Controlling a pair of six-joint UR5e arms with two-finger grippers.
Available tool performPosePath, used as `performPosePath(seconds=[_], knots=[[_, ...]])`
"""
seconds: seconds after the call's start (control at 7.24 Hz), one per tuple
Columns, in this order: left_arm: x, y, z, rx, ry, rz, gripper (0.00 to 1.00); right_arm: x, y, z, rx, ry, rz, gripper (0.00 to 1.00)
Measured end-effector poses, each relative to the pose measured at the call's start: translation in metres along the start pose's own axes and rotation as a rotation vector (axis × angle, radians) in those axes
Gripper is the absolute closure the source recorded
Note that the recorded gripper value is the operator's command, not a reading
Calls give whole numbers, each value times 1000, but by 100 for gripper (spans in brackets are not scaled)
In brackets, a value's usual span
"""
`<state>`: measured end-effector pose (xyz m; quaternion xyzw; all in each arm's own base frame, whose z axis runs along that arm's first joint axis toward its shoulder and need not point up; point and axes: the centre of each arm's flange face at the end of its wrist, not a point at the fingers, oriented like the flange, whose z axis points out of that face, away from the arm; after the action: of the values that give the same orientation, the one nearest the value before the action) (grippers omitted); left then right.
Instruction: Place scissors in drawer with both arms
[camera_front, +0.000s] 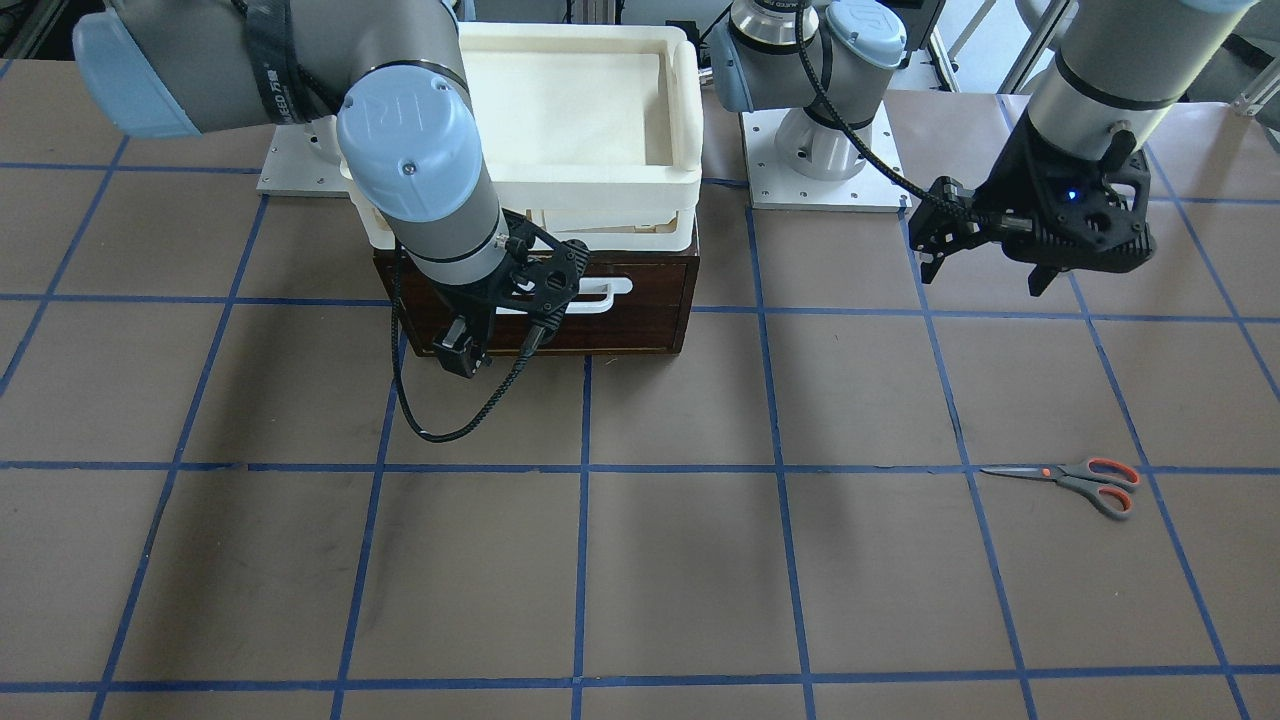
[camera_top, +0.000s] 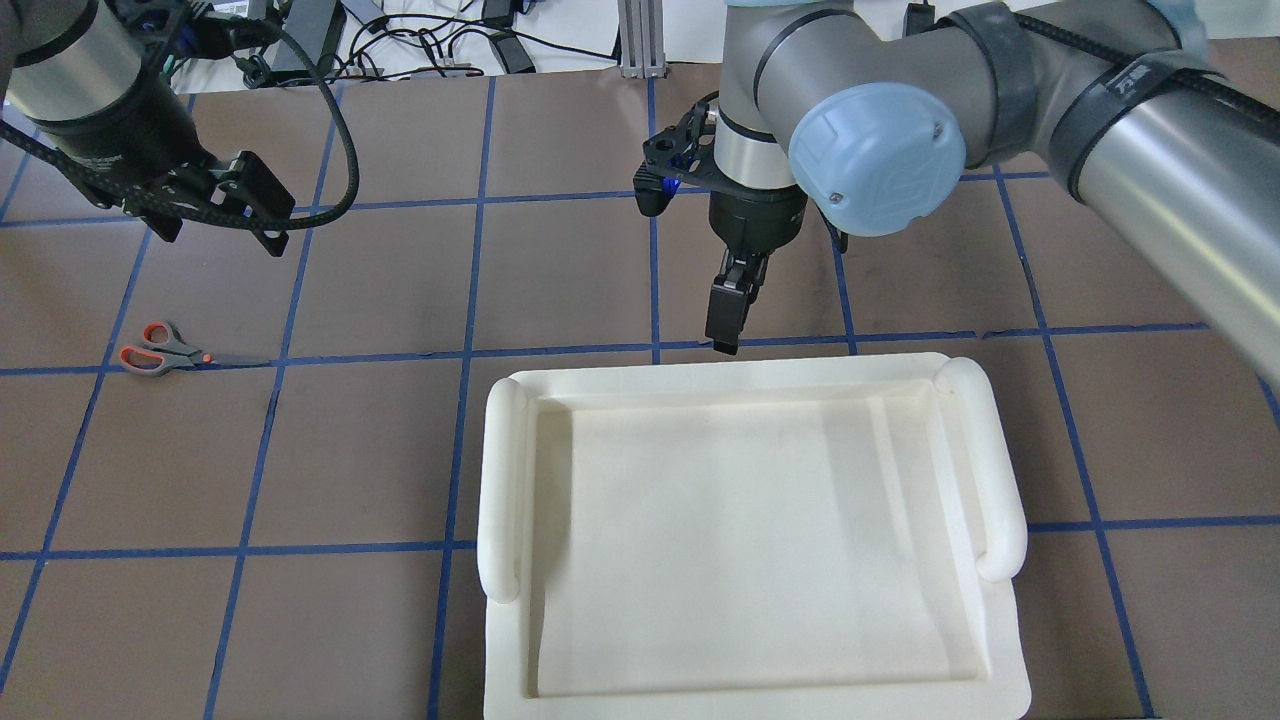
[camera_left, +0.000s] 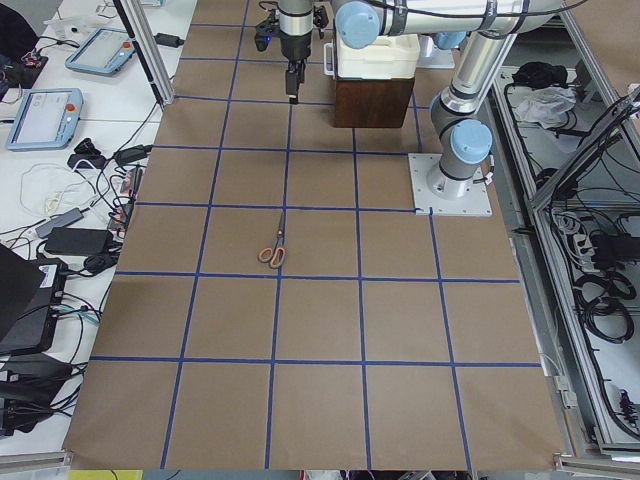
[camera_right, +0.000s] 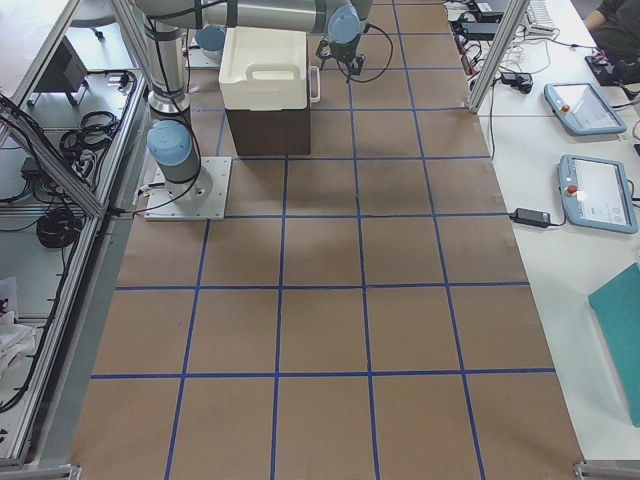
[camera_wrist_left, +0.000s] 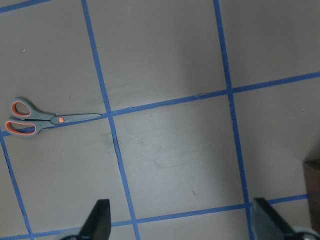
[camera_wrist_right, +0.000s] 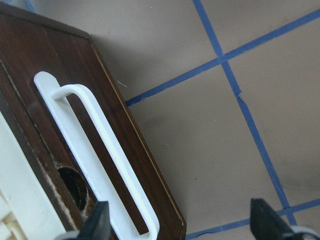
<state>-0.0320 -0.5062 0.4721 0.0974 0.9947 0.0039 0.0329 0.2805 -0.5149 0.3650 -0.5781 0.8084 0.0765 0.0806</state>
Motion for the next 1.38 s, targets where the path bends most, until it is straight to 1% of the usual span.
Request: performPosePath(seconds=[0.14,0.28,0.41,0.69,0.83,0.97,1.24,1.38], knots=[[-17,4,23,-26,13,60,0,5,-2,3,7,11,-53,0],[-34,10,40,-52,29,145,0,8,-5,5,11,25,-85,0],[-52,15,55,-76,48,246,0,9,-10,12,2,27,-117,0],[-100,26,91,-121,114,455,0,5,-24,27,-20,12,-227,0],[-122,30,108,-135,148,549,0,5,-25,29,-34,8,-283,0],[-141,31,126,-152,170,667,0,5,-24,30,-55,10,-333,0],[-178,34,156,-177,199,859,0,0,-26,35,-80,3,-377,0],[-197,35,172,-170,211,971,0,-4,-31,40,-89,-2,-389,0]])
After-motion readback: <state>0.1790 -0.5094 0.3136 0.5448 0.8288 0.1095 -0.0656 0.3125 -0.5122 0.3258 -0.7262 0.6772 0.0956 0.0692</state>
